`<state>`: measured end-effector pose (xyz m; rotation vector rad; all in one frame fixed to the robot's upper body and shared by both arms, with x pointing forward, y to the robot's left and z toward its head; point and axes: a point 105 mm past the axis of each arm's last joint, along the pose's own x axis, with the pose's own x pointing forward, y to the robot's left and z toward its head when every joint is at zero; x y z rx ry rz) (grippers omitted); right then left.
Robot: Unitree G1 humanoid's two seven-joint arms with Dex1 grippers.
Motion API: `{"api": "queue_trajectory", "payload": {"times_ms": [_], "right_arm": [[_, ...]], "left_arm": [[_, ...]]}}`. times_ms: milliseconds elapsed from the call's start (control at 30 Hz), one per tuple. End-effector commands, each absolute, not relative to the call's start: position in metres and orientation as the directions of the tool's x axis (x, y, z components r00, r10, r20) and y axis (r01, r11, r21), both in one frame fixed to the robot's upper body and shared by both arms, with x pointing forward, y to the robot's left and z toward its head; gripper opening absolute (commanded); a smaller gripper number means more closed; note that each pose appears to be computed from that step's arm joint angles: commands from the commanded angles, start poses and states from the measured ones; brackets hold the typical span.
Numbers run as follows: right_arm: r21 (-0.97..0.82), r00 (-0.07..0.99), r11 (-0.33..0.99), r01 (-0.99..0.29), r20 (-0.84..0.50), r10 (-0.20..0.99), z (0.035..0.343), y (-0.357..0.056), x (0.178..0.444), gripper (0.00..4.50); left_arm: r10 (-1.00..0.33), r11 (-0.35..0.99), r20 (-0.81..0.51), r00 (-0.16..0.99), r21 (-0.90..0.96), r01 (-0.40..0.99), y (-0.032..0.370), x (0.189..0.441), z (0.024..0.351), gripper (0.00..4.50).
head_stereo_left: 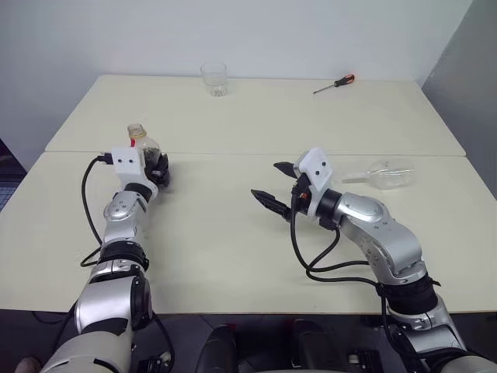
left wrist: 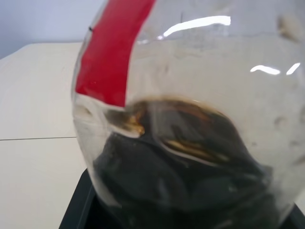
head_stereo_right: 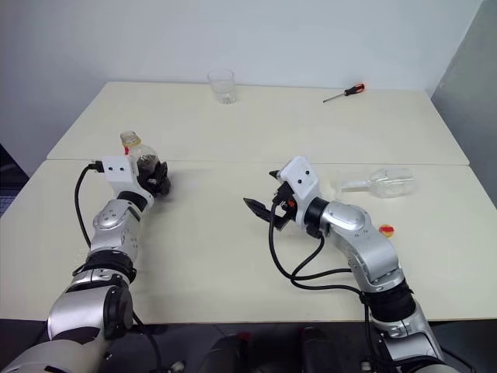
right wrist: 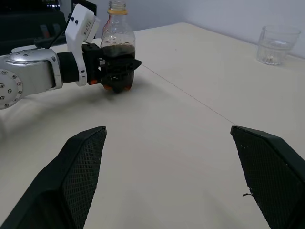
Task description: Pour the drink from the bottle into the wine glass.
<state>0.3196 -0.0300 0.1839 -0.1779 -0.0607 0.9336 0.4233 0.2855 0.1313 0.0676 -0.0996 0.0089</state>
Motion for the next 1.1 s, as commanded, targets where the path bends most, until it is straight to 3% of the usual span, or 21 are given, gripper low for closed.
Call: {"api": "queue_trajectory", "payload": {"times_ms": [33, 133, 233, 367, 400, 633, 1100], "right_arm": [[-0.206, 0.585, 0.578, -0.790, 0.029, 0.810, 0.200, -0.029, 0.317, 4.47], [-0.205, 0.589, 0.582, -0.787, 0.030, 0.807, 0.200, -0.030, 0.318, 4.47], [-0.208, 0.593, 0.585, -0.784, 0.030, 0.805, 0.200, -0.031, 0.319, 4.50], [-0.212, 0.595, 0.587, -0.782, 0.030, 0.803, 0.200, -0.032, 0.320, 4.50], [-0.214, 0.596, 0.588, -0.780, 0.031, 0.802, 0.200, -0.032, 0.320, 4.50], [-0.218, 0.600, 0.594, -0.775, 0.041, 0.799, 0.201, -0.033, 0.322, 4.50], [-0.195, 0.590, 0.584, -0.788, 0.030, 0.807, 0.188, -0.036, 0.311, 4.50]], "left_arm": [[0.015, 0.998, 0.140, 0.990, 0.065, -0.024, 0.289, 0.420, 0.139, 2.21], [0.014, 0.997, 0.122, 0.992, 0.068, -0.022, 0.290, 0.419, 0.134, 2.21], [0.003, 0.998, 0.109, 0.994, 0.064, -0.010, 0.289, 0.417, 0.129, 2.97], [0.003, 0.998, 0.106, 0.994, 0.064, -0.009, 0.288, 0.416, 0.128, 4.36], [0.003, 0.998, 0.106, 0.994, 0.063, -0.010, 0.288, 0.416, 0.128, 4.45], [0.009, 0.998, 0.120, 0.993, 0.058, -0.016, 0.291, 0.413, 0.133, 4.45], [0.079, 0.993, 0.111, 0.991, 0.077, -0.088, 0.320, 0.345, 0.150, 4.45]]}}
